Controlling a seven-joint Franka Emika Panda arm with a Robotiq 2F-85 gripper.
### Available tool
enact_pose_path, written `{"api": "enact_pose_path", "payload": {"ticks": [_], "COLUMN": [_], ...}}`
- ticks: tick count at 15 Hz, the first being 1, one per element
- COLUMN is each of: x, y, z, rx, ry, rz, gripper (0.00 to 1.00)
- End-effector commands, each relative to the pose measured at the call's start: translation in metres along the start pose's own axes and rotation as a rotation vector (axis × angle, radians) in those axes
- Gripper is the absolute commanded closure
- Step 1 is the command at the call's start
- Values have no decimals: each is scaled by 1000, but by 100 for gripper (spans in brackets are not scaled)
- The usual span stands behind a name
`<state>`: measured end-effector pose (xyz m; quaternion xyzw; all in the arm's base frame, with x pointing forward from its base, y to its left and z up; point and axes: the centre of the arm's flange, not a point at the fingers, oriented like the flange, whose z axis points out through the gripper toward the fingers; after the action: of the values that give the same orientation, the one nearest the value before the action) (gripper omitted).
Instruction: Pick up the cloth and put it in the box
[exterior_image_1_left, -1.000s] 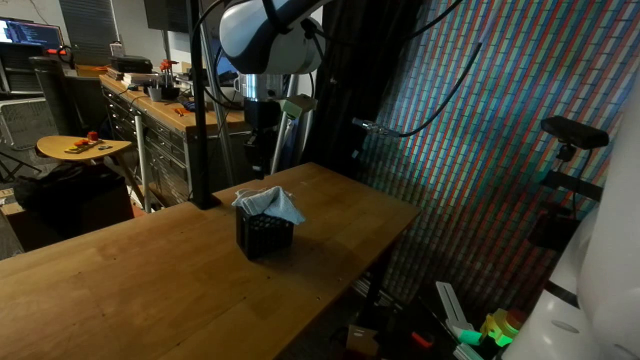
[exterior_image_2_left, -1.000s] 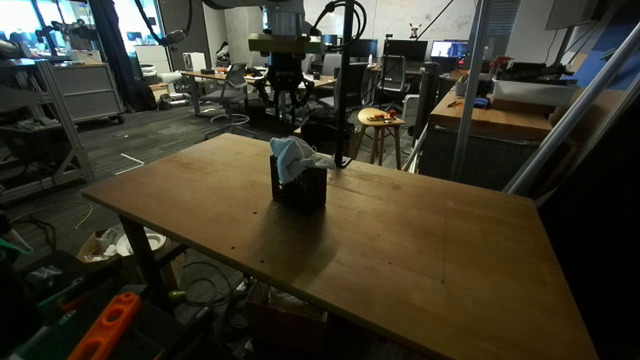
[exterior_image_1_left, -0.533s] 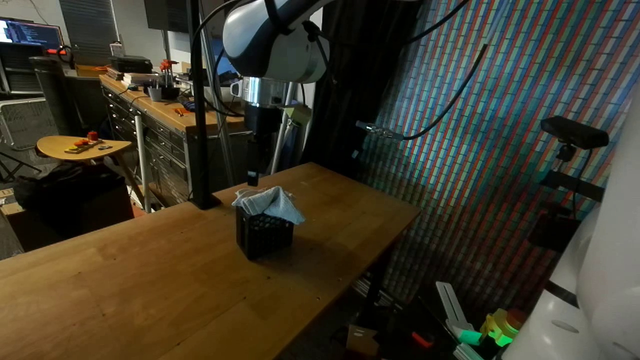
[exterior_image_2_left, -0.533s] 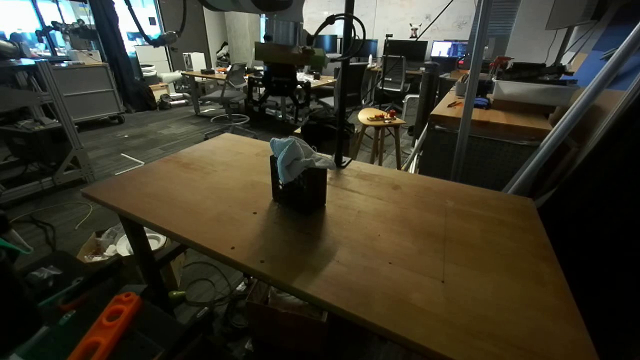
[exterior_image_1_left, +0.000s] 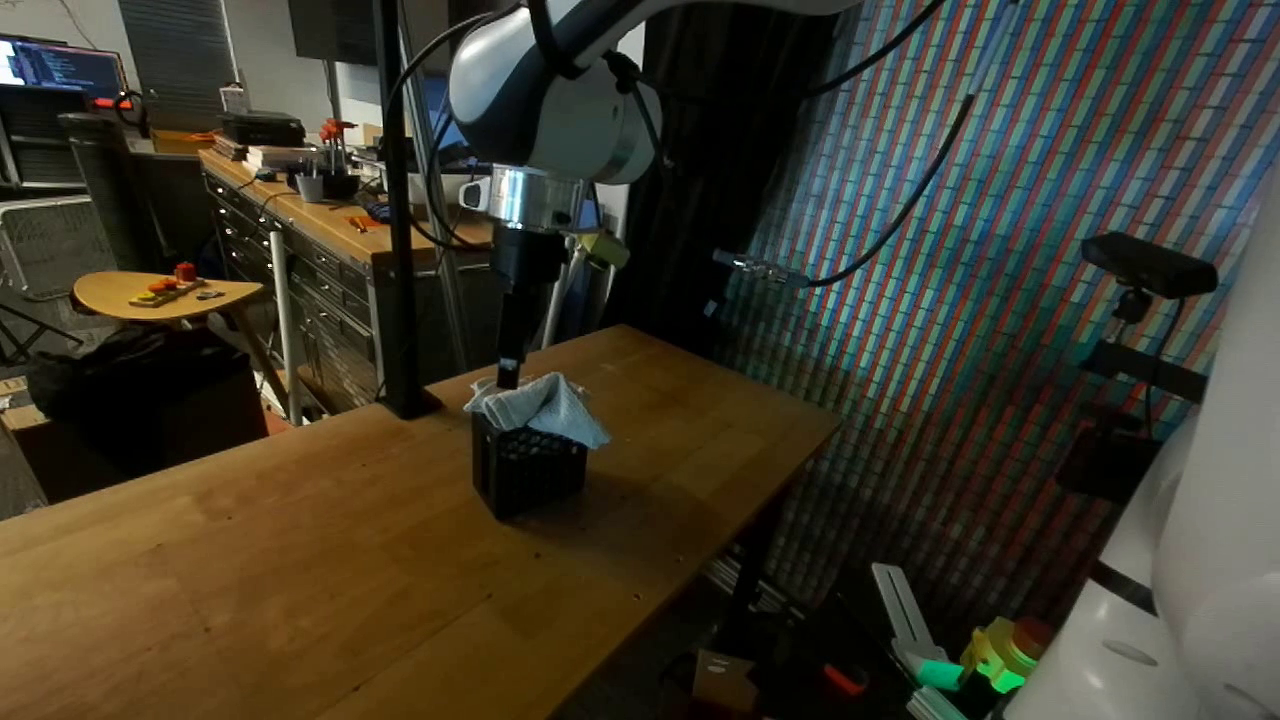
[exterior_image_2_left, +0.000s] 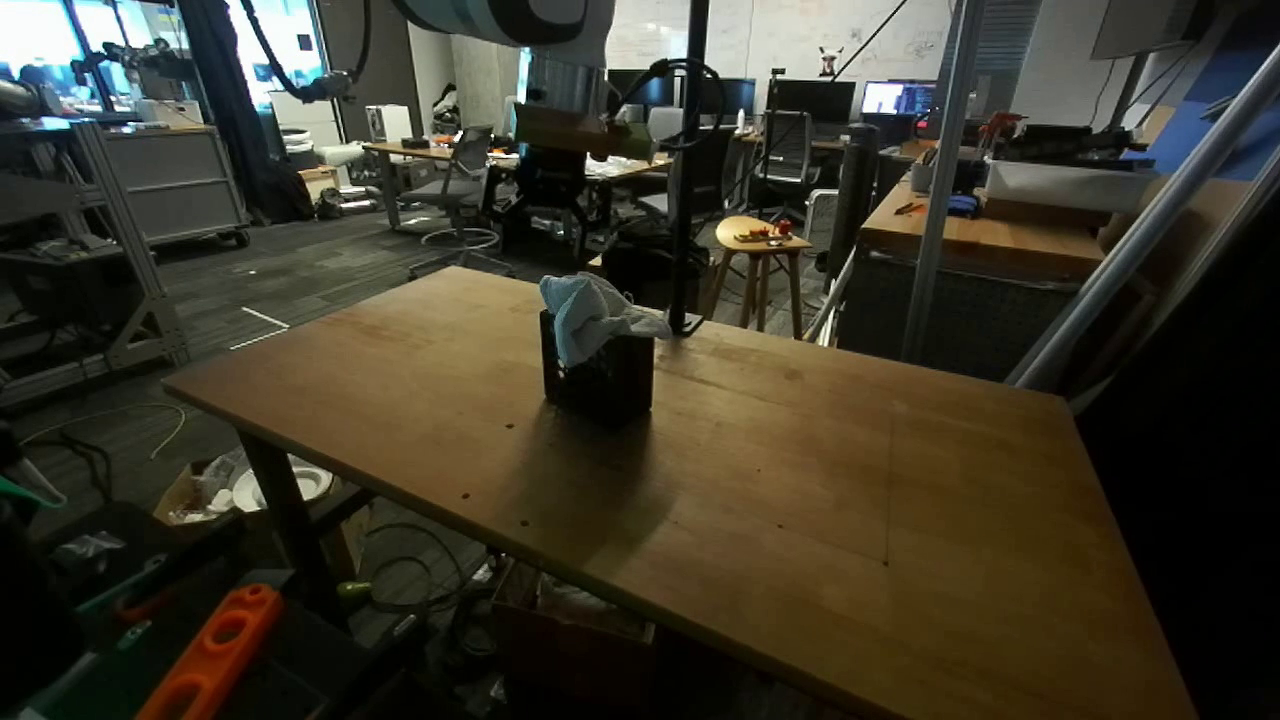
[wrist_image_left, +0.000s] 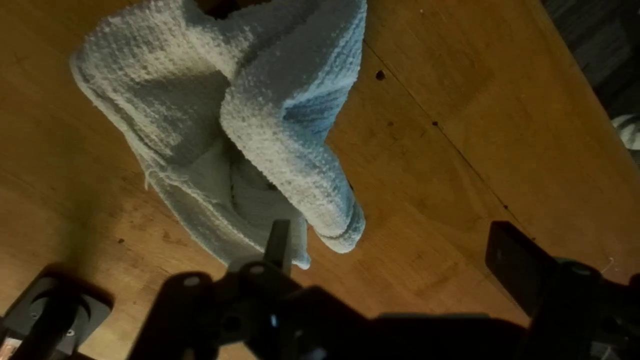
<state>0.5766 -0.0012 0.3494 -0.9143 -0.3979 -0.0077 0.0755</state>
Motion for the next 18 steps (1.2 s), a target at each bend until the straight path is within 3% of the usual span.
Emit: {"api": "enact_pose_path", "payload": {"ticks": [1,18], "x": [-5,15], "y": [1,3], "z": [6,32], "rx": [22,79], "ry": [40,19], "rz": [-34,-120], "gripper": [0,0]}}
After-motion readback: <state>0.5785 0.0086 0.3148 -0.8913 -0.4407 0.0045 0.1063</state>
